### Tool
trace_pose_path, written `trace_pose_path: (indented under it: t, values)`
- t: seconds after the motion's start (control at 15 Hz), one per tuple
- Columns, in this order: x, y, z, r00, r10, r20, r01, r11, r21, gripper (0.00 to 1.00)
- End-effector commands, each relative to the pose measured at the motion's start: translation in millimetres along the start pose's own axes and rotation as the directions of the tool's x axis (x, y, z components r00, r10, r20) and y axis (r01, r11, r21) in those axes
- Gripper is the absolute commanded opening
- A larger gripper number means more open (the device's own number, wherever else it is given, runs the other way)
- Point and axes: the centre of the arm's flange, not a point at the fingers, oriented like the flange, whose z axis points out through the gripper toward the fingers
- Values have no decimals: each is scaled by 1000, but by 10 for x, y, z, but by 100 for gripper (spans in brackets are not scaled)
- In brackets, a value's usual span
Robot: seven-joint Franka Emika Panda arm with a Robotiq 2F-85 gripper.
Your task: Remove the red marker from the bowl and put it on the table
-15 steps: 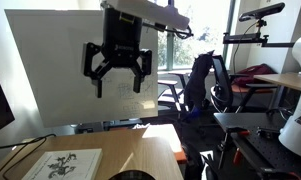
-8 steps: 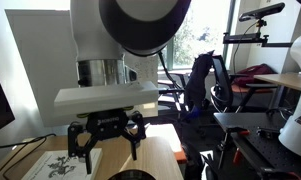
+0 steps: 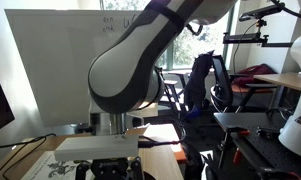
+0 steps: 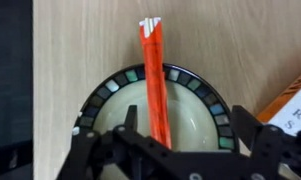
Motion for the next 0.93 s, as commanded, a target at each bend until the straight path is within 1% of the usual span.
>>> trace_pose_path:
  t: [0.0, 0.13, 0.4, 0.53, 0.67, 0.8, 0.87]
  values:
    - [119, -34, 194, 998, 35, 51, -37, 998, 42, 100]
    - [220, 13, 293, 997, 46, 61, -48, 998, 37, 98]
    - [347, 104, 367, 999, 21, 38, -22, 1000, 23, 94]
    - [354, 87, 411, 1000, -4, 20, 3, 1000, 13, 87]
    - [362, 78, 471, 1000, -8, 15, 8, 1000, 5, 64]
    - [367, 83, 509, 1000, -7, 3, 7, 1000, 0, 50]
    - [371, 85, 522, 1000, -9, -2, 9, 1000, 1, 41]
